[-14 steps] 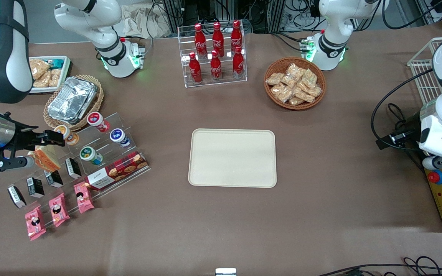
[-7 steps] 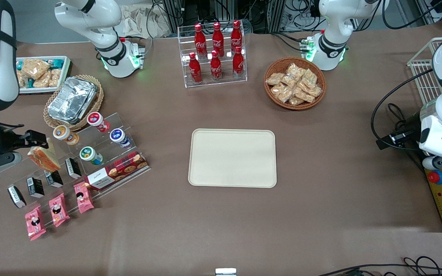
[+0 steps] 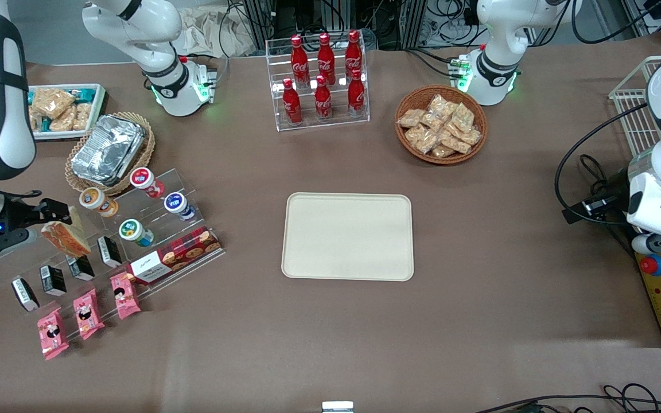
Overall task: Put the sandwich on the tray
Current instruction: 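Close the right gripper on the wrapped sandwich wedge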
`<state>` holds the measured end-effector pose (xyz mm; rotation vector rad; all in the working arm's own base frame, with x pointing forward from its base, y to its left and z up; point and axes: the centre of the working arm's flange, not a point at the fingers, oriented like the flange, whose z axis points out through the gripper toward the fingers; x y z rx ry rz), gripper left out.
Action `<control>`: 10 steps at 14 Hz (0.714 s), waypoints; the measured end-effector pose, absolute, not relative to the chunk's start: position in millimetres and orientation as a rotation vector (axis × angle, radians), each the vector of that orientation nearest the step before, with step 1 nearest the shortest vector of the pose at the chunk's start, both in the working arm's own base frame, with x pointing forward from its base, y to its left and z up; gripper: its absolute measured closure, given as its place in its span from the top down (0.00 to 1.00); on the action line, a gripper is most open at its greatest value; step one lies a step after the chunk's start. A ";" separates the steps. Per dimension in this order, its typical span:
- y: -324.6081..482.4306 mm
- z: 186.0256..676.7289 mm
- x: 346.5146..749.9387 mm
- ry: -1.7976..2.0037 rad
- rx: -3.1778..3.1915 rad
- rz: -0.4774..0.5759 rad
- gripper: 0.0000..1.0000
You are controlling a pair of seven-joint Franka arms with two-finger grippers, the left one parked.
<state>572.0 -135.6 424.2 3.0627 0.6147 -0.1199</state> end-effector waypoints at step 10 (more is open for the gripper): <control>-146.7 383.6 558.7 0.702 3.018 -0.098 0.99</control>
